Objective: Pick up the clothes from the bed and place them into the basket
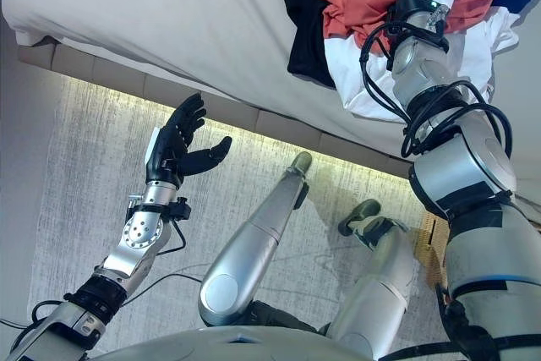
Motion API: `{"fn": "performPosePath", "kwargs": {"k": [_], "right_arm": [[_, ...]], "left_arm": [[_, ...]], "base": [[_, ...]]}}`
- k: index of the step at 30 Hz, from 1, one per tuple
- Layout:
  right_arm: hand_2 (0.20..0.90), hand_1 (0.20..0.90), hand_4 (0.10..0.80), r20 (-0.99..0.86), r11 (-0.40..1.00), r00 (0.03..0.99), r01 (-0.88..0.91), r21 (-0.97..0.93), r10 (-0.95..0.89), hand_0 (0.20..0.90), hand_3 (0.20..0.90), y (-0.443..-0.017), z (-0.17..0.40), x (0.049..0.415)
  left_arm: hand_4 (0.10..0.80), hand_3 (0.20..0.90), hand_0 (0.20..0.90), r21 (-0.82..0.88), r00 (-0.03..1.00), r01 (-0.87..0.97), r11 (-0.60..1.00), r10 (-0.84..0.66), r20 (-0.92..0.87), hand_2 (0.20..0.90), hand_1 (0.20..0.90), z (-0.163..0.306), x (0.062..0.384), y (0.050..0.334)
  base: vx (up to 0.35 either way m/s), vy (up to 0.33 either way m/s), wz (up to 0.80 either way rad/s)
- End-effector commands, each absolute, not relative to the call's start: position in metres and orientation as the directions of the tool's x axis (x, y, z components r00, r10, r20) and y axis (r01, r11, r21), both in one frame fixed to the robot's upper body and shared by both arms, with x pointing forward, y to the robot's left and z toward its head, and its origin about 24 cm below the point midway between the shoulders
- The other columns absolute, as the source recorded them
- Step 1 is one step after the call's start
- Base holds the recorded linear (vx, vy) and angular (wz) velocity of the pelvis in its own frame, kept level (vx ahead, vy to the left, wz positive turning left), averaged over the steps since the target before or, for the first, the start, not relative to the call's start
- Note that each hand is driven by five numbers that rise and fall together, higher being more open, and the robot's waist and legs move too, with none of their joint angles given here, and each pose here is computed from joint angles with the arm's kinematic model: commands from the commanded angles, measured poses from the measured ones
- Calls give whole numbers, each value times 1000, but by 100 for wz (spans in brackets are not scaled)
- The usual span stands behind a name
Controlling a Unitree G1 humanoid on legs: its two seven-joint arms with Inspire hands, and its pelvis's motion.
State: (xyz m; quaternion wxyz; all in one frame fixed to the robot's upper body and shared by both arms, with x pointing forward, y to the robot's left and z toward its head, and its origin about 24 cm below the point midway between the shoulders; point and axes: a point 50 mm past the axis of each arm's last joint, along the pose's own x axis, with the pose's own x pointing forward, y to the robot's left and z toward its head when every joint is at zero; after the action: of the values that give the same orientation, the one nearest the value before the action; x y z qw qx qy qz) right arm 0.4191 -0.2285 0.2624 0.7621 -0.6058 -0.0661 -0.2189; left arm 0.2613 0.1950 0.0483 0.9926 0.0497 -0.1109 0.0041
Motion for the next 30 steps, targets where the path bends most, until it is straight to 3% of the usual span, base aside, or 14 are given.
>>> {"fn": "performPosePath", "kwargs": {"k": [1,16,22,30], "right_arm": [[300,300,100,535,82,812,565,-821,-233,300,200,-230,306,412],[300,300,100,604,144,757,646,-750,-248,300,200,-243,308,404],[300,300,100,664,236,705,709,-664,-251,300,200,-254,322,391],[300,300,100,708,289,670,740,-608,-225,300,200,-284,345,364]], "left_arm": [[800,900,900,72,906,9,997,-38,422,900,900,85,258,196],[800,900,900,129,935,-30,991,-18,354,900,900,81,271,195],[800,900,900,237,996,-45,971,26,81,900,900,40,270,208],[800,900,900,281,993,2,960,32,-117,900,900,2,253,215]], "base": [[0,0,0],[5,10,-19],[86,43,-35],[79,50,-31]]}}
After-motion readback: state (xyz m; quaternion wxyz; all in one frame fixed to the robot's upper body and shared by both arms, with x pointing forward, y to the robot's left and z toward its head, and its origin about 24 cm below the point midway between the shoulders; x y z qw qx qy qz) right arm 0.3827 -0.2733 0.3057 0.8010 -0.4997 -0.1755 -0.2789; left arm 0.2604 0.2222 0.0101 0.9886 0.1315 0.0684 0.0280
